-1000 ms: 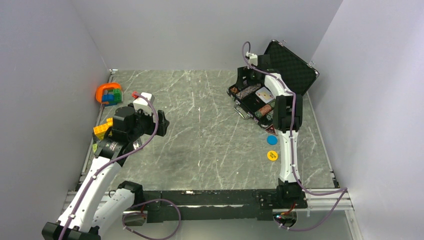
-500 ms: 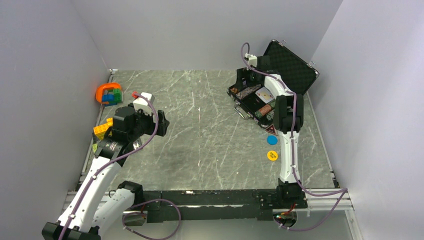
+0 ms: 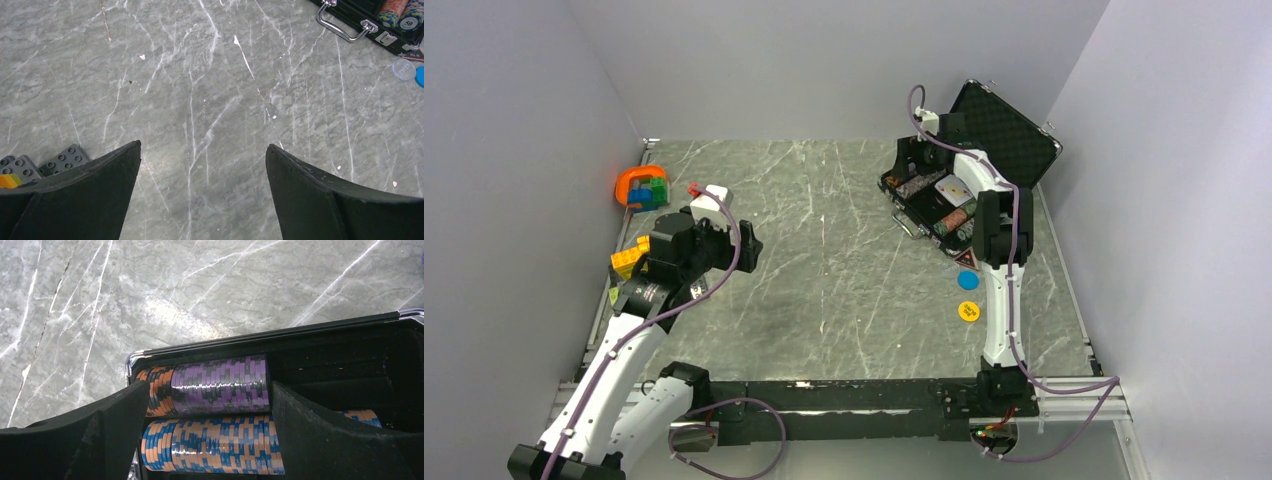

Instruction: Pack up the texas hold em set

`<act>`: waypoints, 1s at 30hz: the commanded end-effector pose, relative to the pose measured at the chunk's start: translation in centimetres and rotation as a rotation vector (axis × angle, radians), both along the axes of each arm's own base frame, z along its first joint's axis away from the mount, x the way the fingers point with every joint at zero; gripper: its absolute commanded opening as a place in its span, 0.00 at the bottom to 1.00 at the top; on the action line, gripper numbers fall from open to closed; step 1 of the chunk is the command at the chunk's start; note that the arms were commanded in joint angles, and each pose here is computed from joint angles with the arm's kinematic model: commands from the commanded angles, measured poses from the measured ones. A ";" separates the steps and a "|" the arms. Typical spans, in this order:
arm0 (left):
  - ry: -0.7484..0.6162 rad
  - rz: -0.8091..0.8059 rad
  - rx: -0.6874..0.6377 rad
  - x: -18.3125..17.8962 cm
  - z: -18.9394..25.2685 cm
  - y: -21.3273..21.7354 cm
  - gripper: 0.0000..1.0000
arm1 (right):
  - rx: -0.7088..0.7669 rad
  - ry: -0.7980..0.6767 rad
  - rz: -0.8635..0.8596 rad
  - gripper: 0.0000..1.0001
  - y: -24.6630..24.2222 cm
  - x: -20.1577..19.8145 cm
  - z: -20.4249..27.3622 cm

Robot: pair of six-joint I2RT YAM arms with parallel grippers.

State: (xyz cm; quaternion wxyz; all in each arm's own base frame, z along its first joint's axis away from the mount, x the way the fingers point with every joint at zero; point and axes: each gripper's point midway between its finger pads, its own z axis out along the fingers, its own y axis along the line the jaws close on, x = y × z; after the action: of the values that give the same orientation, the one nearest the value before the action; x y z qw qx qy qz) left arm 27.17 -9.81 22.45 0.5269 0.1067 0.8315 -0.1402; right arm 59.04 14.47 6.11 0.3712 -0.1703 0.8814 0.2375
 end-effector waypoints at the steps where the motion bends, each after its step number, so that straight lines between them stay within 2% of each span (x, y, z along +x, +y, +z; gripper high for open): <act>1: -0.062 -0.015 -0.017 0.3 2.1 -0.4 0.98 | 0.096 0.105 0.087 0.92 4.1 -3.7 1.6; 5: -0.055 -0.003 -0.006 0.5 1.8 -0.1 0.98 | 0.017 0.040 -0.041 0.99 2.2 -2.7 2.9; 9: -0.048 0.004 0.005 0.5 1.9 0.1 0.98 | -0.038 -0.035 -0.198 1.00 -0.1 -1.4 5.6; 12: -0.080 0.010 0.008 0.3 2.3 0.3 0.98 | -0.059 -0.073 -0.270 1.00 -1.1 -1.7 7.5; 15: -0.110 0.017 0.021 0.4 2.4 0.6 0.98 | -0.145 -0.125 -0.359 1.00 -1.9 -2.5 9.4; 18: -0.120 0.030 0.042 0.7 2.0 1.0 0.98 | -0.237 -0.156 -0.457 1.00 -2.3 -4.1 11.2; 23: -0.130 0.049 0.090 1.4 1.1 1.6 0.98 | -0.405 -0.140 -0.643 1.00 -4.1 -9.0 11.2; 30: -0.162 0.070 0.134 1.2 0.2 2.5 0.98 | -0.415 -0.105 -0.701 1.00 -5.6 -15.7 10.5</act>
State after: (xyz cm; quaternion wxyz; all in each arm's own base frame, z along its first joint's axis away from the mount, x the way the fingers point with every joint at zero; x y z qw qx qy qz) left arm 27.93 -8.06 21.35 0.5543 0.1230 0.8192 -0.0812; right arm 46.50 12.51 15.60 0.4276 0.0010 0.9025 -0.0515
